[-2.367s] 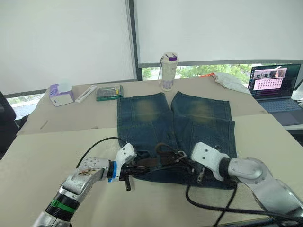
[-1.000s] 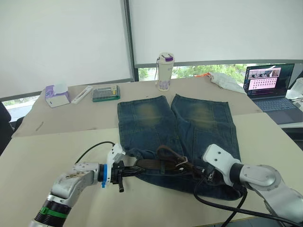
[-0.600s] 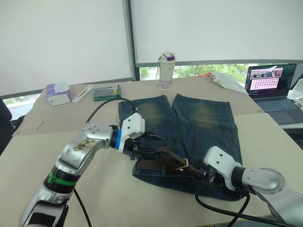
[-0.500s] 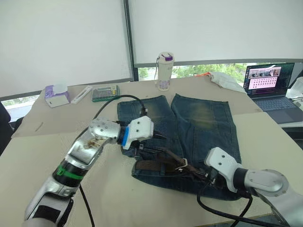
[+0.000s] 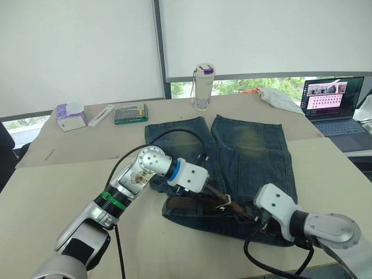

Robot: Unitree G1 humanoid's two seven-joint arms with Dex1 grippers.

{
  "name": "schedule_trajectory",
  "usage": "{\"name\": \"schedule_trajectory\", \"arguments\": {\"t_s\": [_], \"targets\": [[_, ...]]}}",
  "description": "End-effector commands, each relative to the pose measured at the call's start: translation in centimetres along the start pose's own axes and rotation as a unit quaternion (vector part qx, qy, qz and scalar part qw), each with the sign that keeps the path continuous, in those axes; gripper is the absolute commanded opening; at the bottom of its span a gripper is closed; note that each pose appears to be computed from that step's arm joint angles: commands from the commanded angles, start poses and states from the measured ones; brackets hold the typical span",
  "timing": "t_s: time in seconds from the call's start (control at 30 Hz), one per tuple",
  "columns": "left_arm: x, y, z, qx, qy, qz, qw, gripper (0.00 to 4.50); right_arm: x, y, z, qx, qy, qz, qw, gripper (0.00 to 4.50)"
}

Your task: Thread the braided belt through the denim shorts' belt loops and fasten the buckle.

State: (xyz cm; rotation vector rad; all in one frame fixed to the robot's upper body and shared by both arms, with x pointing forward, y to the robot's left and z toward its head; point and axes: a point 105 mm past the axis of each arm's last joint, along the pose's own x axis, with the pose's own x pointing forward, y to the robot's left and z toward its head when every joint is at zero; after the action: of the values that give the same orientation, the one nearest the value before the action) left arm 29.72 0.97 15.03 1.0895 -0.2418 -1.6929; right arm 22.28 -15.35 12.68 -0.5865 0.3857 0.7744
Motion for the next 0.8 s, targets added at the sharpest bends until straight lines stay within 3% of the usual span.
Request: {"name": "schedule_trajectory", "arguments": {"t_s": [0.03, 0.07, 0.53, 0.8], "targets": [[0.1, 0.6, 0.3, 0.046, 0.012, -0.003, 0.999, 0.24, -0.5, -0.2, 1.1, -0.015, -0.016, -0.009, 1.0, 2.22], [0.2, 0.6, 0.2, 0.047, 0.012, -0.003, 0.999, 0.05, -0.5, -0.2, 1.1, -0.014, -0.015, -0.009, 1.0, 2.22], [2.3, 0.7, 0.7, 0.006, -0.035, 0.006, 0.999, 0.05, 0.1, -1.2, 0.1, -0.014, 0.006, -0.033, 0.999, 2.22], [2.3, 0.7, 0.3, -0.009, -0.035, 0.009, 0.999, 0.05, 0.8, -1.7, -0.1, -0.026, 0.015, -0.045, 0.999, 2.22]]}}
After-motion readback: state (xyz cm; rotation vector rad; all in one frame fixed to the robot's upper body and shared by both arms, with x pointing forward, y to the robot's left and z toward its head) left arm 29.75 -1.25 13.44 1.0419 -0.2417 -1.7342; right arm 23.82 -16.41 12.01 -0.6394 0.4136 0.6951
